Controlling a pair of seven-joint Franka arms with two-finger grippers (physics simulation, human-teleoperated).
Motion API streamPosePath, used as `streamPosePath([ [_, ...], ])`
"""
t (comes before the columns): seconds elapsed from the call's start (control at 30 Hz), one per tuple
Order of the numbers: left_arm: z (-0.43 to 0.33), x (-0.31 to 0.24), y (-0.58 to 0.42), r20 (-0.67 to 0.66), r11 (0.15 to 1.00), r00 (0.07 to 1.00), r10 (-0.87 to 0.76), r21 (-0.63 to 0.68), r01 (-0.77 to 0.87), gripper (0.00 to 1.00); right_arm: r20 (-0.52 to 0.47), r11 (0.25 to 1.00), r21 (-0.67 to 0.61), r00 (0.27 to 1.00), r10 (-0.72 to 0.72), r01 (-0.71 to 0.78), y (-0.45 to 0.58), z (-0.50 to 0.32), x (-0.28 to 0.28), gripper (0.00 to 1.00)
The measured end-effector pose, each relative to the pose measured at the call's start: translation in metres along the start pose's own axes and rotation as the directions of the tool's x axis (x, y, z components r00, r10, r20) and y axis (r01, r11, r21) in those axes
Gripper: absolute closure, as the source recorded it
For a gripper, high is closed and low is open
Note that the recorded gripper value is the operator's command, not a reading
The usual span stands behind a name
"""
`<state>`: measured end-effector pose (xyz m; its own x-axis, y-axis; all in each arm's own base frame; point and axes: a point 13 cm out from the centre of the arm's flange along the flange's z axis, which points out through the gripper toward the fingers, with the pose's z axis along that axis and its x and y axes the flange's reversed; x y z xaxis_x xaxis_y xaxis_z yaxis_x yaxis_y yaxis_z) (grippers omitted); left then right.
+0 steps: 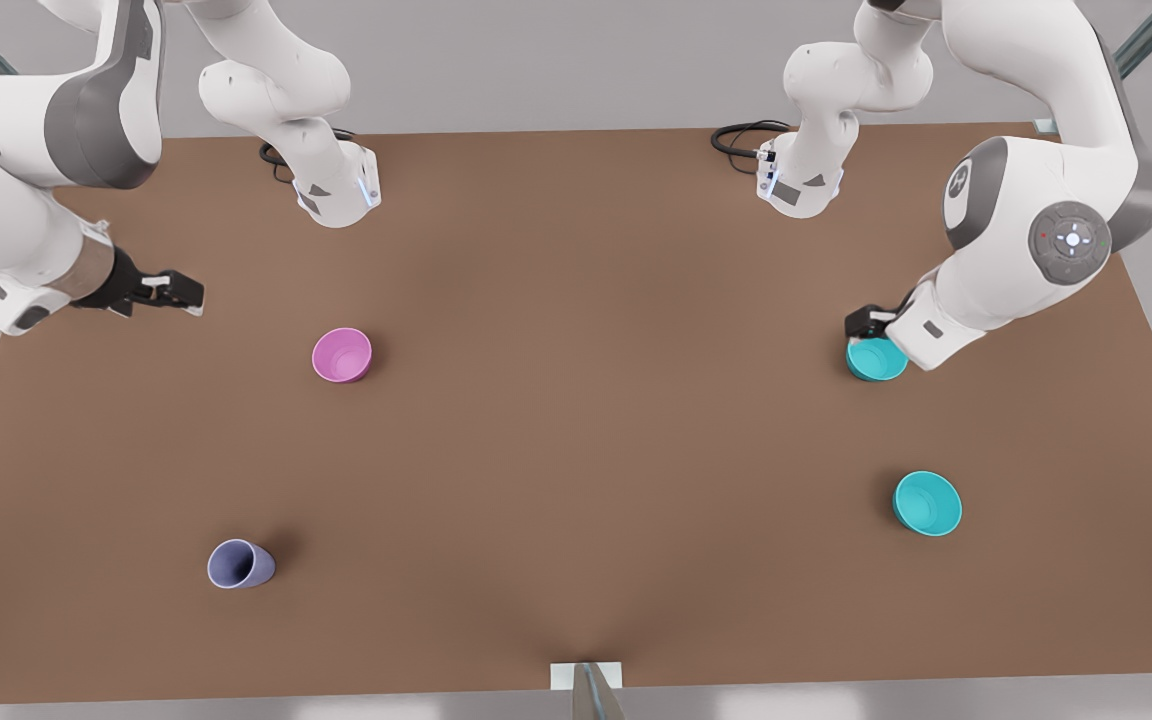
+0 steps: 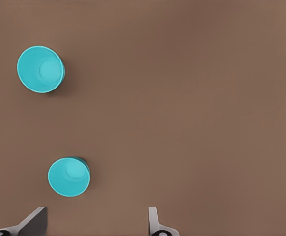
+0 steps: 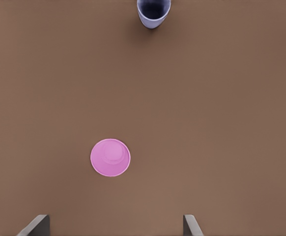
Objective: Stack the blue bowl on the pink bowl
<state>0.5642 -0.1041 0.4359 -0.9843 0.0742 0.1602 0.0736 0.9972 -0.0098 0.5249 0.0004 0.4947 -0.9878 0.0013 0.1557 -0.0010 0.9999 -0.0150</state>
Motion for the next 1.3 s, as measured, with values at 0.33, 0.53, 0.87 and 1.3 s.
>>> streamPosePath([
  [0.33,-0.015,-0.005,0.006,0.037,0.999,0.999,-0.034,0.001,0.034,0.00,-0.315,0.998,0.020,0.948,-0.043,0.052,0.024,0.271,0.028,0.00],
  [0.53,-0.013,-0.002,0.009,0.021,0.999,0.999,-0.047,0.000,0.047,0.00,-0.220,1.000,-0.017,0.976,0.013,-0.017,0.024,0.382,0.038,0.00],
  [0.87,-0.007,0.000,0.009,0.001,0.998,0.998,-0.056,-0.003,0.056,0.00,-0.089,0.990,-0.077,0.990,0.112,-0.119,0.025,0.433,0.040,0.00],
  [1.3,-0.005,0.002,0.009,-0.011,0.998,0.998,-0.061,-0.005,0.061,0.00,-0.034,0.990,-0.099,0.995,0.093,-0.096,0.029,0.436,0.020,0.79],
])
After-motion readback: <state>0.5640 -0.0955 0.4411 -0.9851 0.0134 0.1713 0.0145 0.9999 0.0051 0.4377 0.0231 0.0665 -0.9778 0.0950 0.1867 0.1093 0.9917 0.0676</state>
